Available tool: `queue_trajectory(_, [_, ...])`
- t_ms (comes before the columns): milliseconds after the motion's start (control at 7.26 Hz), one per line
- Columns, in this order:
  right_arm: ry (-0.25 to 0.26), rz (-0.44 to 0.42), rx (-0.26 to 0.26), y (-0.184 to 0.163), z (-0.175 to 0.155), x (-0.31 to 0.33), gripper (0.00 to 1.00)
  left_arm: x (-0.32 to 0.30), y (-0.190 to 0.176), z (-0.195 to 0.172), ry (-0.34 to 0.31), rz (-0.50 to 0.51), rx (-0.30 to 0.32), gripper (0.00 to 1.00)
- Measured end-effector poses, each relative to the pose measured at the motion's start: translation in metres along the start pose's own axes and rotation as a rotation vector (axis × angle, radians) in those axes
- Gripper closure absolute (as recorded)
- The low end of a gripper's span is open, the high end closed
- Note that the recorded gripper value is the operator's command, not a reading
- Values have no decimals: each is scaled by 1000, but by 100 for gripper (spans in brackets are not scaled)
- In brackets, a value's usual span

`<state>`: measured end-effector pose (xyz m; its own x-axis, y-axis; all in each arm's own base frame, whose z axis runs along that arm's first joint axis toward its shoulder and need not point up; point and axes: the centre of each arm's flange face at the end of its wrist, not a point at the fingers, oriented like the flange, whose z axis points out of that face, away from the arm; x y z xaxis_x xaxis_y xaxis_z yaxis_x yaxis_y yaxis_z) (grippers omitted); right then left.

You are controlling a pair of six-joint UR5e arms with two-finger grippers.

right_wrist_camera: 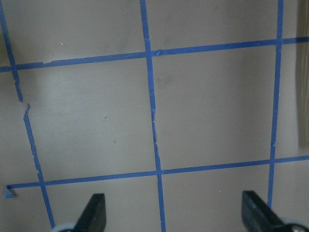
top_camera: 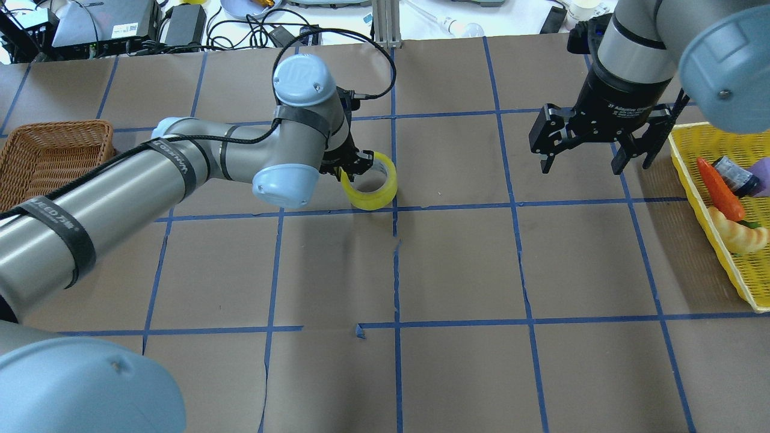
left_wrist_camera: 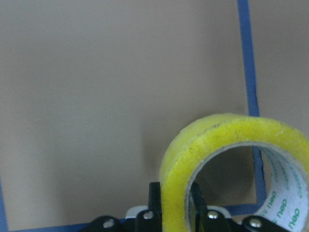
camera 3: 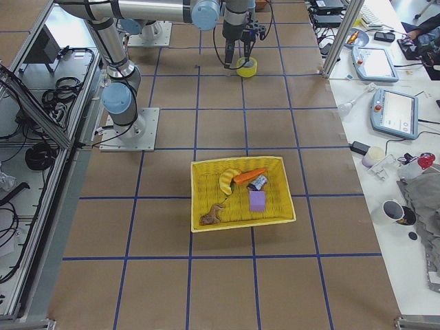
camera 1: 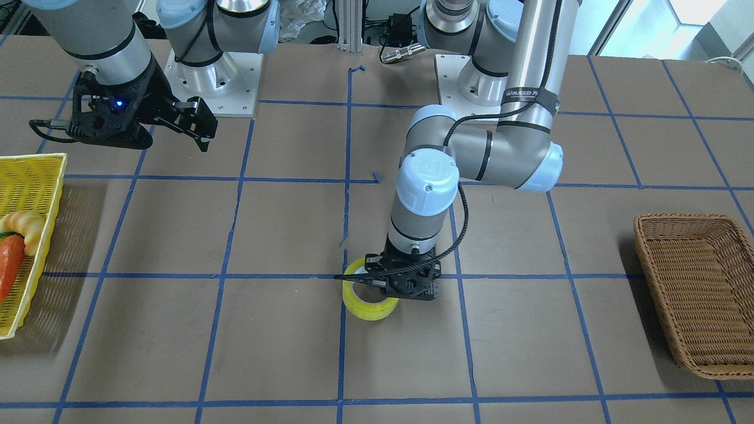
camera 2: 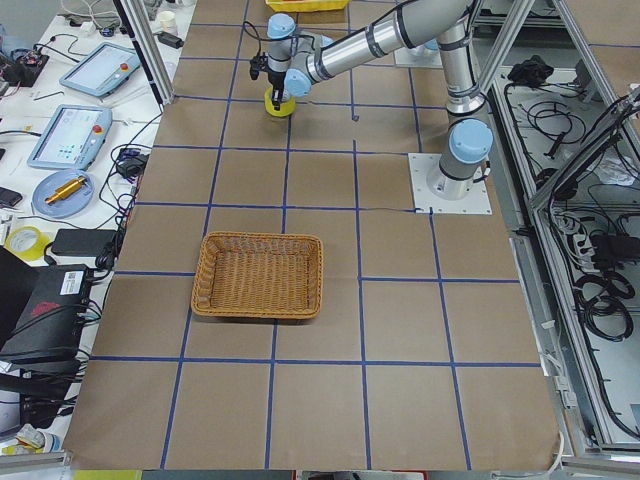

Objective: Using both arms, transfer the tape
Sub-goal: 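Carry the tape roll into the woven brown basket with the left gripper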

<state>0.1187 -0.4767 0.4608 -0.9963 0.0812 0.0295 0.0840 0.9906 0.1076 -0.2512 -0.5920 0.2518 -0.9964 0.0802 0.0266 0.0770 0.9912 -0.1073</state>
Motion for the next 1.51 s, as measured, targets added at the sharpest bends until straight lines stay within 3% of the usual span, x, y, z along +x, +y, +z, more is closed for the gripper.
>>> queue_trajectory(413, [8,-6,-1,-1,1,1,0,-176,-47,-102,-27,53,-86,100])
queue_trajectory(688, [10,-7,-1,-1,1,1,0,-347,-39,-131,-44,173,-87,100])
queue_trajectory(964, [15,-11,-2,-1,1,1,0,-479,-8,-126,-58,266,-78,100])
queue_trajectory(1377, [19,-37,-3,-2,2,2,0,-601,24,-65,-80,335,-49,100])
queue_trajectory(1514, [19,-41,-3,-2,2,2,0,-615,28,-42,-58,339,-43,86])
